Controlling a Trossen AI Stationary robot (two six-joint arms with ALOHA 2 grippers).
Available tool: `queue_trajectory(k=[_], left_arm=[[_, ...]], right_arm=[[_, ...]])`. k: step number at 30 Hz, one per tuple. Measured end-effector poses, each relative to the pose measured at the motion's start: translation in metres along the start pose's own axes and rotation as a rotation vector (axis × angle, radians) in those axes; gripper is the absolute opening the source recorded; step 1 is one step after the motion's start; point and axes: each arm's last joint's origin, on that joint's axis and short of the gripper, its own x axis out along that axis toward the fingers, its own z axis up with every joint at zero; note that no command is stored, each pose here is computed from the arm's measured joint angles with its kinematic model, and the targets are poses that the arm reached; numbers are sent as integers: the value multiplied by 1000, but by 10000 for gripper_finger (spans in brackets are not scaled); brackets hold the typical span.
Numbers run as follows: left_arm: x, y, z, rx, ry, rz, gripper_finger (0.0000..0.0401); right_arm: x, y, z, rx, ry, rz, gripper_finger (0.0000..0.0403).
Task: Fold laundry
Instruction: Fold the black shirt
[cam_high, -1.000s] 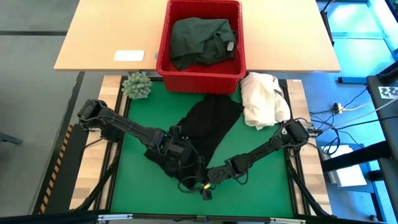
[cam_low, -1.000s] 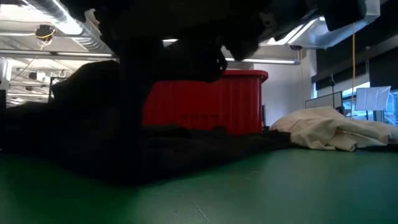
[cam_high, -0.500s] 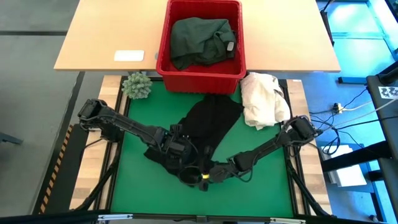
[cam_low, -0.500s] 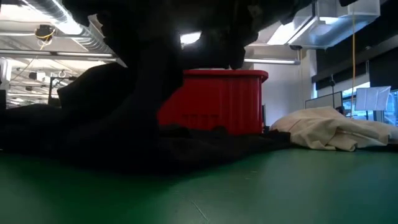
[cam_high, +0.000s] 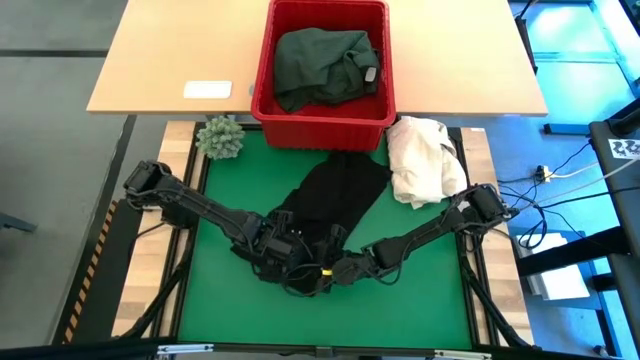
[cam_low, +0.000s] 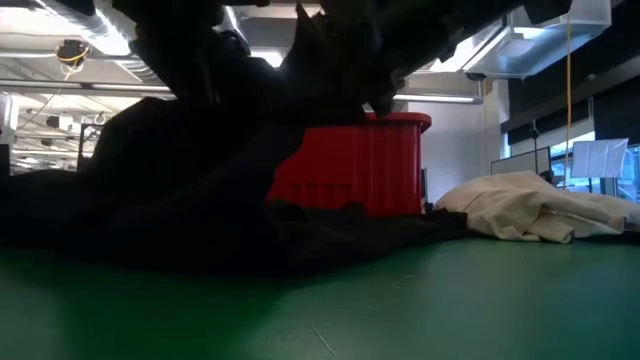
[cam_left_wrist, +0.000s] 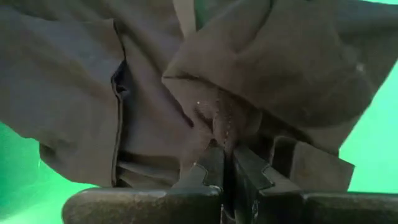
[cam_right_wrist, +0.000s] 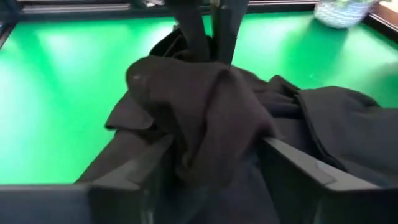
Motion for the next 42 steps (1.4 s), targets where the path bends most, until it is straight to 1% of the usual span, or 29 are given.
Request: queue_trajectory(k=[3, 7, 8, 9, 11, 13, 16, 18, 21, 24, 26, 30, 34, 37, 42], left_arm=[[-1, -6, -2, 15, 15, -41, 0], [-4, -13, -6, 16, 36, -66, 0], [-4, -15, -6, 18, 36, -67, 0], [-5, -17, -7, 18, 35, -68, 0], [-6, -20, -7, 1, 30, -57, 1], [-7, -23, -8, -25, 29, -59, 11], [-9, -29, -11, -27, 39, -58, 43], [-12, -32, -16, -10, 63, -54, 68], [-16, -36, -24, -22, 115, -40, 101], [-24, -37, -34, -45, 174, -11, 127], [-31, -39, -42, -56, 199, 34, 140], [-45, -46, -57, -57, 224, 118, 154], [-46, -58, -72, -26, 204, 168, 156], [-40, -66, -84, -40, 113, 201, 157], [-21, -77, -107, -79, -34, 151, 157]], right_arm=[[0, 2, 0, -46, 11, 44, 153], [-2, 4, 2, -66, 15, 134, 44], [-2, 5, 3, -64, 15, 152, 23], [-2, 5, 3, -64, 12, 165, 14], [-2, 6, 4, -57, 6, 170, 17], [-2, 5, 4, -49, 7, 163, 18], [-2, 5, 4, -48, 7, 144, 7], [-2, 4, 4, -45, 2, 126, 9], [-2, 4, 4, -45, 0, 111, 13], [-1, 1, 4, -46, 6, 105, 7], [0, 1, 3, -45, 13, 101, 6], [1, -2, 1, -39, 37, 96, 13], [1, -3, 1, -43, 44, 97, 8], [1, -3, 0, -45, 47, 97, 6], [1, -2, 0, -48, 53, 105, 15]])
